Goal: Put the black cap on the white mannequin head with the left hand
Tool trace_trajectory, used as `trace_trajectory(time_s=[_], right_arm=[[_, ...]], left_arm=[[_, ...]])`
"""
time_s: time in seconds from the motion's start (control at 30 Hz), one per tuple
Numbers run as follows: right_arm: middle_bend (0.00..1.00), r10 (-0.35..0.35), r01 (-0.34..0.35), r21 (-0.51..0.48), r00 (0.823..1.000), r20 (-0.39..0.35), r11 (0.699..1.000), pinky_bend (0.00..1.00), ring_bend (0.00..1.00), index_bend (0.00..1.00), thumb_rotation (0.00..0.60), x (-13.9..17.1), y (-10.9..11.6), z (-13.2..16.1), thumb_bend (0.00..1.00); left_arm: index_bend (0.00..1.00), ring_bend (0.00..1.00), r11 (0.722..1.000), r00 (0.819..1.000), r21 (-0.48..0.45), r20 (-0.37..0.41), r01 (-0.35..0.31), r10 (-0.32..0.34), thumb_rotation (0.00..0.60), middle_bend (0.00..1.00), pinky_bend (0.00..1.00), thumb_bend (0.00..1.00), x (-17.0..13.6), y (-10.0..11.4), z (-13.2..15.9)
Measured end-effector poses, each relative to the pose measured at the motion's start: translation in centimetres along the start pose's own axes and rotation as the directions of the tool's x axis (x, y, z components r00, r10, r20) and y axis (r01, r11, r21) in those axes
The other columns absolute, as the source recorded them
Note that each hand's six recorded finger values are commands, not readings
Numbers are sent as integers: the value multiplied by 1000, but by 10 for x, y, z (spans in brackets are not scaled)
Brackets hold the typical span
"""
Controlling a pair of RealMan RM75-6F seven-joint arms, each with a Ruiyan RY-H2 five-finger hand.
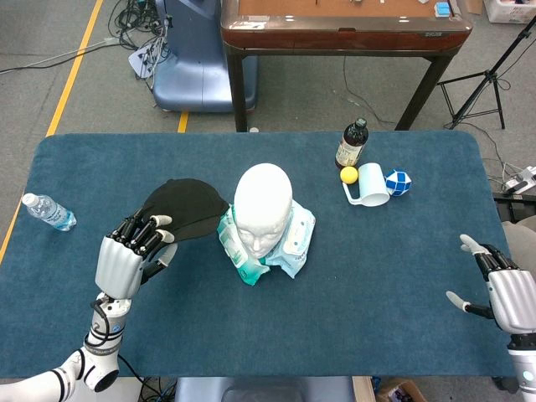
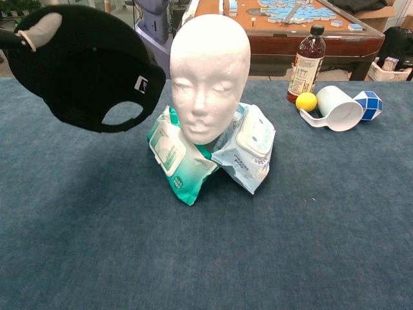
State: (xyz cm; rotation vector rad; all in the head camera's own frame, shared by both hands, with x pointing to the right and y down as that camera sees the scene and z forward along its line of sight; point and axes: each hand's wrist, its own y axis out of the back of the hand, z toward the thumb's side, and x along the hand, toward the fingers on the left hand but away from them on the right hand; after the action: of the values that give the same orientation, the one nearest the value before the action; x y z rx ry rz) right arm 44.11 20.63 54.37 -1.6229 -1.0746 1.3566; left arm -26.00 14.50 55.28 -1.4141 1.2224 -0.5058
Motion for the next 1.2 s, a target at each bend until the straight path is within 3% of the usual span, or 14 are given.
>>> trace_trajectory(time_s=[0.23,0.5,0.9,1.2], right_arm=[[279,-1,1,3,1000,-2,1000,386,213,107,600,0,0,1,0],[279,-7,7,-2,1000,-2,1000,386,213,107,600,2,2,0,0],[279,-21,21,-21,1000,1,1000,386,213,107,600,4,8,-4,0],[279,-26,26,-31,1000,8,999,386,213,107,600,4,11,-7,0]], left_arm=[[804,251,993,988,-9,99,-119,119,600,488,533,330,22,19,22],[810,259,980,959,-28,201,-196,198,600,507,543,329,61,21,54],[812,264,980,941,-24,275,-197,196,600,520,554,330,107,-12,96],[811,264,989,929,-51,339,-139,148,600,521,555,330,108,-46,140]])
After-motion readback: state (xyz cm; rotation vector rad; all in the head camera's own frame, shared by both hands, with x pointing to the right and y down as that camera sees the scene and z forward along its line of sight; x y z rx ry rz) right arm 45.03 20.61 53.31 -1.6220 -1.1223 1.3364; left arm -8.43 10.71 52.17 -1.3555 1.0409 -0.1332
